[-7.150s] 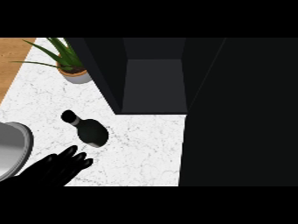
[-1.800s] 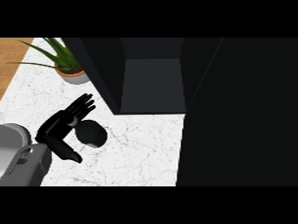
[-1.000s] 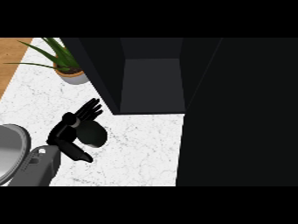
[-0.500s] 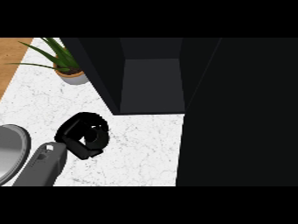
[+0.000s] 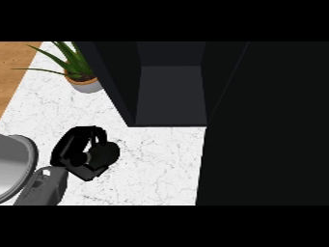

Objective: Pick up the wine, place it into the cabinet and close the cabinet

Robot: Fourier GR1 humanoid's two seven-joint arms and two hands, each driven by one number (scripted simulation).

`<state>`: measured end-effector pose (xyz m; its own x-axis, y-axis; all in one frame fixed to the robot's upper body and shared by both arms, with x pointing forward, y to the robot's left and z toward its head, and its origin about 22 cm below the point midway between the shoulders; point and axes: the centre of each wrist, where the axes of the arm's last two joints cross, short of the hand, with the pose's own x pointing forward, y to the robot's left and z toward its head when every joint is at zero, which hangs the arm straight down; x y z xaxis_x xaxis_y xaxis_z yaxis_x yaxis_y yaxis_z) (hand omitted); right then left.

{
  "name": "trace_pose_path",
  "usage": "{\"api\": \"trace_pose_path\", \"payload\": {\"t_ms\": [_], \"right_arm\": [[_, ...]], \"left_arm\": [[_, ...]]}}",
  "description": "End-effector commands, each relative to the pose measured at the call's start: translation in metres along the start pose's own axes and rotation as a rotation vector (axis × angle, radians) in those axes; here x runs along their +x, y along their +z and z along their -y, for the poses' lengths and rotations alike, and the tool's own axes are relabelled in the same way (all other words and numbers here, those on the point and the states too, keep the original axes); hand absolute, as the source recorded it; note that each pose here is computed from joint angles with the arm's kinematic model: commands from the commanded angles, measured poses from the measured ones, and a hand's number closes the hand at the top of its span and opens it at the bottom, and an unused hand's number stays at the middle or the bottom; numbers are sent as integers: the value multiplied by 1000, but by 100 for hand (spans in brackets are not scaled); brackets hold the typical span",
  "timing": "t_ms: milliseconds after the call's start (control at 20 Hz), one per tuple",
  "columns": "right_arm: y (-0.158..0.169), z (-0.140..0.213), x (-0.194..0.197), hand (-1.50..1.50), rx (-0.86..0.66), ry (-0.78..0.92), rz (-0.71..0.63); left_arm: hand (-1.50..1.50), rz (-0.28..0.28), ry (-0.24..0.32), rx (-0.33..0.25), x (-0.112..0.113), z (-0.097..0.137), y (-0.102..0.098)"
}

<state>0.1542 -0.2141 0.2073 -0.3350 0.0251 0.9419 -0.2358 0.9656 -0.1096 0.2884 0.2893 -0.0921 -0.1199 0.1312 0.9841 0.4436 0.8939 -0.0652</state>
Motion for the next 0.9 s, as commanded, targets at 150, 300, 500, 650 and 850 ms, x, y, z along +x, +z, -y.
{"api": "trace_pose_path", "payload": {"t_ms": [150, 300, 500, 650, 850], "right_arm": [[16, -3, 14, -150, 14, -26, 34], [19, -4, 9, -150, 16, -44, 37], [17, 7, 17, -150, 28, -47, 39], [8, -2, -1, -150, 43, -52, 17], [18, 9, 13, -150, 28, -28, 24]], "left_arm": [[150, 138, -122, 417, 6, -18, 55], [150, 198, -170, 443, 22, -8, 53], [150, 238, -65, 414, 44, 20, 37], [150, 253, -26, 379, 61, 43, 21], [150, 226, 10, 322, 97, 49, 47]]}}
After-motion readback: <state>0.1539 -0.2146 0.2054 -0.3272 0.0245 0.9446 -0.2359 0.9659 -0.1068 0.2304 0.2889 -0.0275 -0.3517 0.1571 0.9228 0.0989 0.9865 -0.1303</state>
